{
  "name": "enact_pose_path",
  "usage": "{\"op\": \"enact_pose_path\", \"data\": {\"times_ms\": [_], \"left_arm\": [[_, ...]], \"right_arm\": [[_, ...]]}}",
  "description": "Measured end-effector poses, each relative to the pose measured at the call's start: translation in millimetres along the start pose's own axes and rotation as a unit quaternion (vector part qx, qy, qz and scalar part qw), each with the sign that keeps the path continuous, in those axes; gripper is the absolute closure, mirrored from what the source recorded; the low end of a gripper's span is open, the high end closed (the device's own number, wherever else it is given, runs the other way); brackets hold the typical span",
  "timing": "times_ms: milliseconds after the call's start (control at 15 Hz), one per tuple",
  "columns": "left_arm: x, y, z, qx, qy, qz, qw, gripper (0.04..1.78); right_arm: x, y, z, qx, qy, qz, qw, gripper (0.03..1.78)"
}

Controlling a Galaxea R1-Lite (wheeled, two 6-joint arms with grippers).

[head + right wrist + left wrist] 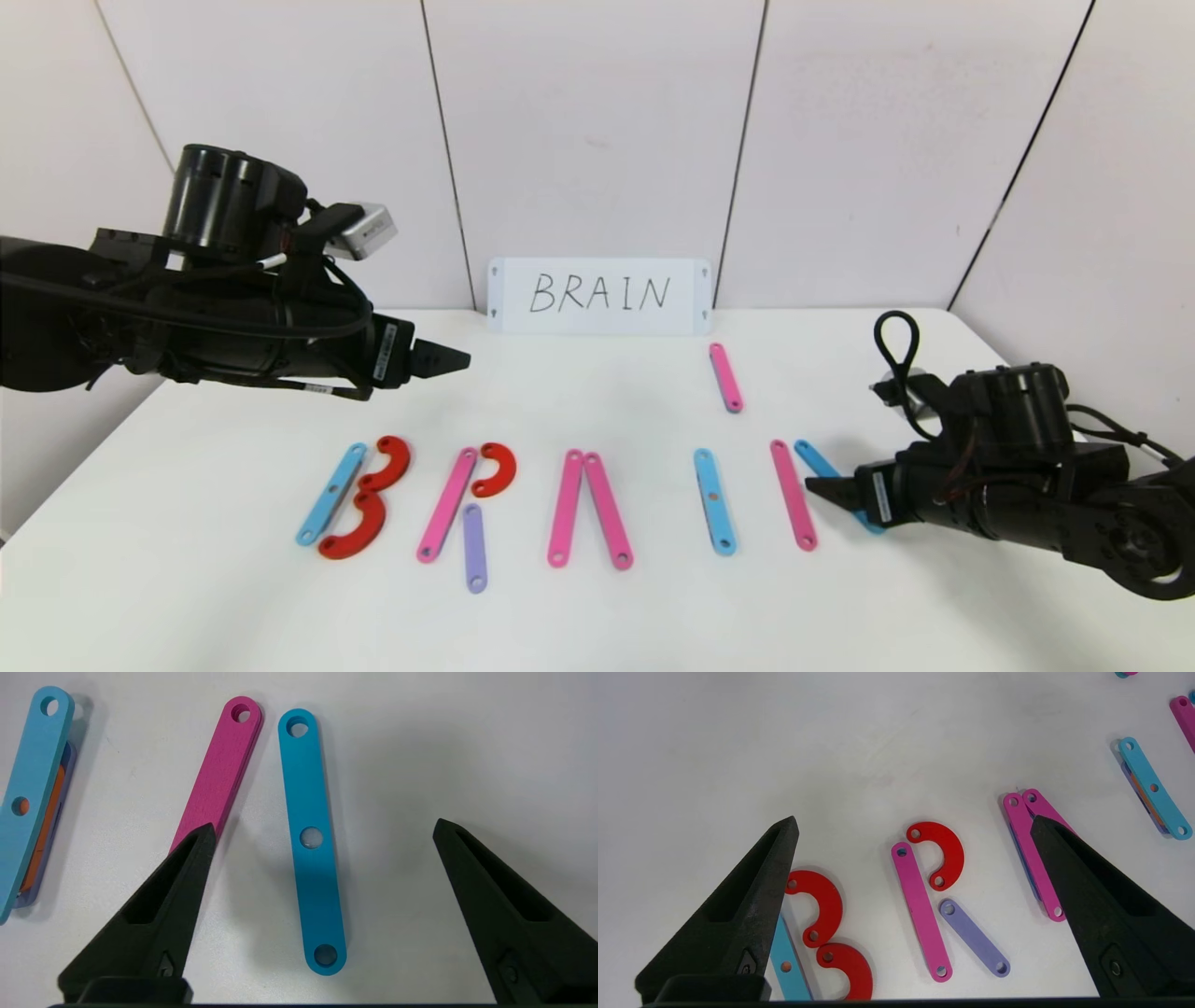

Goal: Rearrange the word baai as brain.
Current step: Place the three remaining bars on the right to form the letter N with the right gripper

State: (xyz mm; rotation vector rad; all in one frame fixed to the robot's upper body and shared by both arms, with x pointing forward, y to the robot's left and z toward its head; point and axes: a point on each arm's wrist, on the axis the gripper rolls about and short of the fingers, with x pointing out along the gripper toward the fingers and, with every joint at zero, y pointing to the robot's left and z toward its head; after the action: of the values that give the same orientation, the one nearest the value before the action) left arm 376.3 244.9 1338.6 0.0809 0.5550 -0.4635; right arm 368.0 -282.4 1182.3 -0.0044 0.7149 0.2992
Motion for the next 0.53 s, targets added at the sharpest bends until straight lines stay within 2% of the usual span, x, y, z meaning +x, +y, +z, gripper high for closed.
{"op": "enact_pose_path", "data": {"times_ms": [133, 533], "left_arm": [[0, -2, 0, 0.001, 0.001, -0.002, 1.0, 0.08], [1, -2, 0, 0.002, 0.001, -0.003, 1.0, 0.08]], "right_arm": [[-2, 0.9, 3, -0.001, -0.007, 0.001, 1.0, 0.07], [8, 14.9, 7, -0.004, -0.004, 0.017, 0.9998, 0.07]]}}
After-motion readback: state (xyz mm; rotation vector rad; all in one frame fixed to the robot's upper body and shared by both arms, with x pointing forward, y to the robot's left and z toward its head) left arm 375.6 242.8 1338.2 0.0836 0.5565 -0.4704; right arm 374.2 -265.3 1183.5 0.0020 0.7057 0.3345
